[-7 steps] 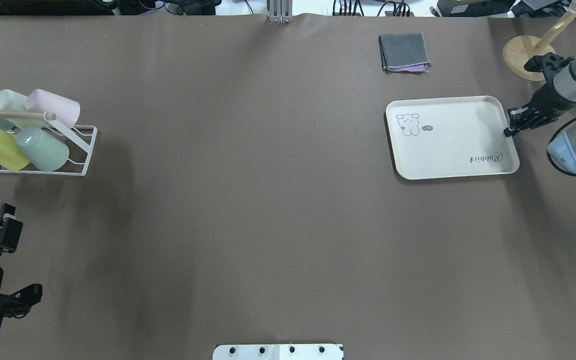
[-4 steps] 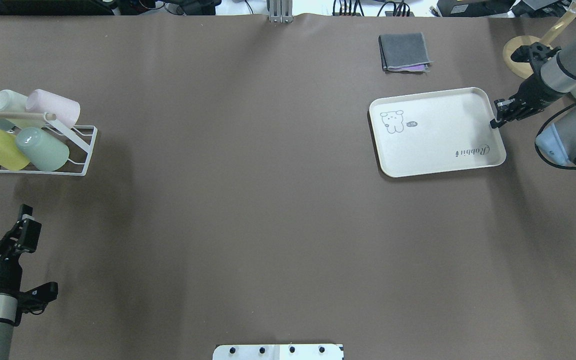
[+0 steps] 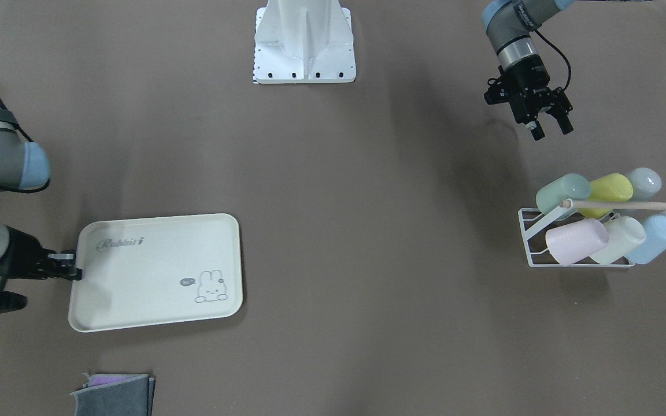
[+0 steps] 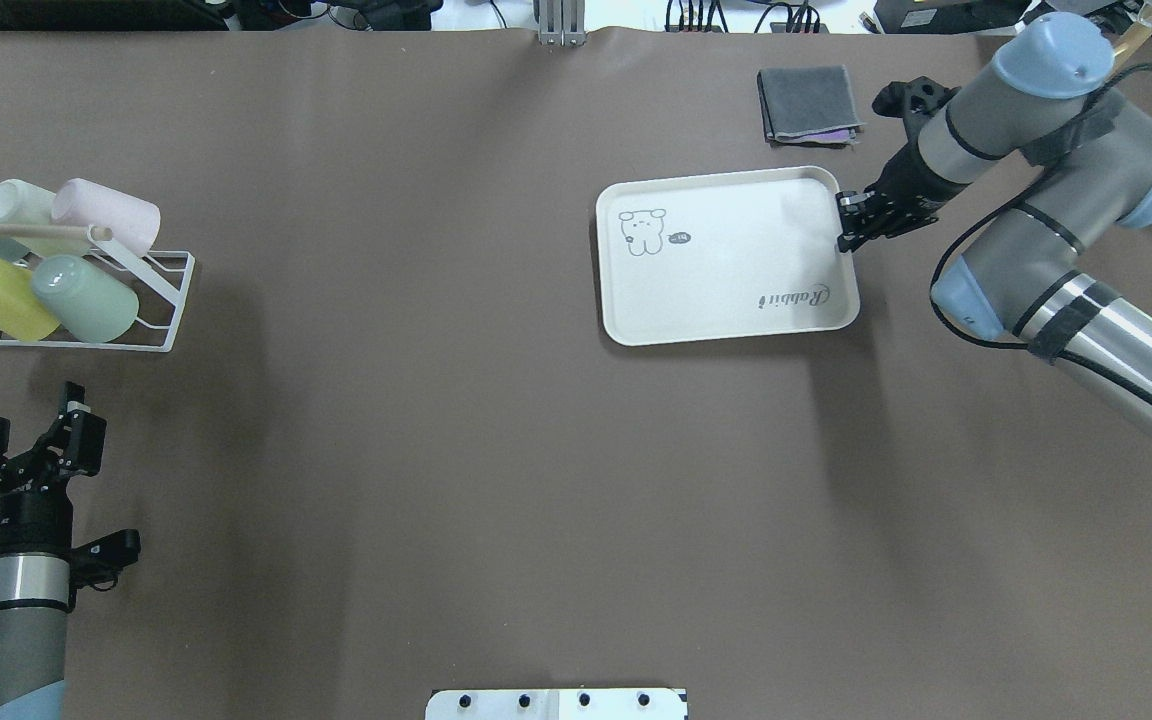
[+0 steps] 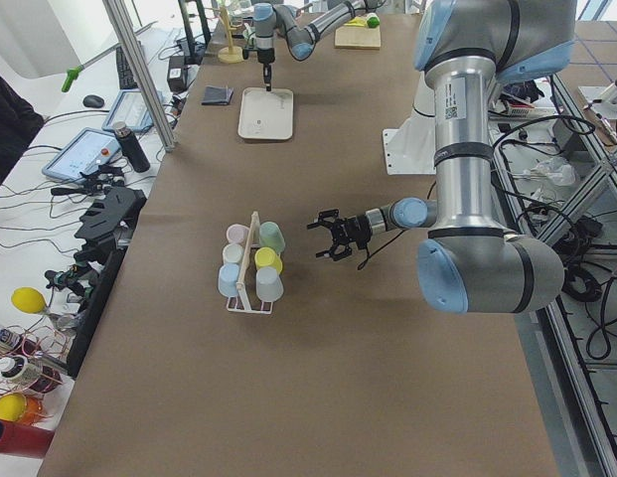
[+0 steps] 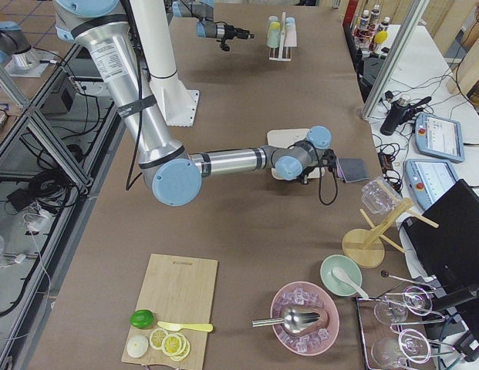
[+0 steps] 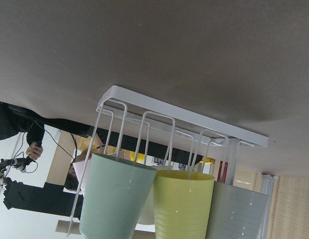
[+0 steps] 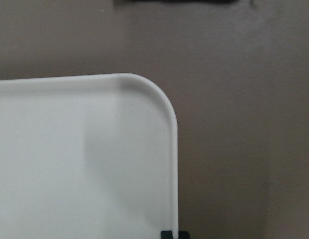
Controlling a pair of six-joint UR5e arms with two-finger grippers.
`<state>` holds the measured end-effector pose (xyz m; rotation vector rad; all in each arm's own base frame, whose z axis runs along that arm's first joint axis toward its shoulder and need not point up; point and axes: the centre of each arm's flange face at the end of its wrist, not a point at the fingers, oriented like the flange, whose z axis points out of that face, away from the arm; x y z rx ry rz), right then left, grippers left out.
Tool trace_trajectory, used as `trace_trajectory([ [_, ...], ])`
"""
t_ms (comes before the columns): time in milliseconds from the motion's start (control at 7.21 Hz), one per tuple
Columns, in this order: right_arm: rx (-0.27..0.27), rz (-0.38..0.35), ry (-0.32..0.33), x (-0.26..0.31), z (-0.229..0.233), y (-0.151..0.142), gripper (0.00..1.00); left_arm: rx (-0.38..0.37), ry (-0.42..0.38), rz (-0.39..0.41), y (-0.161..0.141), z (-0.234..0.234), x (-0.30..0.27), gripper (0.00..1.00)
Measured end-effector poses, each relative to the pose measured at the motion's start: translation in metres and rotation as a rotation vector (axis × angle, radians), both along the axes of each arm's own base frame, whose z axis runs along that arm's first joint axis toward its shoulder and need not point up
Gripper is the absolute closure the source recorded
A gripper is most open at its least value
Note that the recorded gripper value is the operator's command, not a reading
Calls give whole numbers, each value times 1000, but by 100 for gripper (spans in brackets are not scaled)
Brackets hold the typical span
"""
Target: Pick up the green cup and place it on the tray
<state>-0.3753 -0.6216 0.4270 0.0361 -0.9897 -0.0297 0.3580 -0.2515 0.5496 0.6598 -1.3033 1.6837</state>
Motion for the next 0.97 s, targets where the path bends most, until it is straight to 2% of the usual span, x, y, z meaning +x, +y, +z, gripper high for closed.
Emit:
trace_trajectory([
  [139, -14, 15, -20, -37, -40, 8, 100, 4, 4, -19, -8, 1, 5, 2],
  [416, -6, -4, -57, -87, -97, 29, 100, 6, 10, -62, -26, 4, 12, 2],
  [694, 12, -40, -77, -116, -124, 48, 100, 40, -1, -69, -32, 5, 17, 2],
  [971, 13, -66, -79, -134, -130, 60, 100, 60, -45, -59, -36, 3, 21, 2],
])
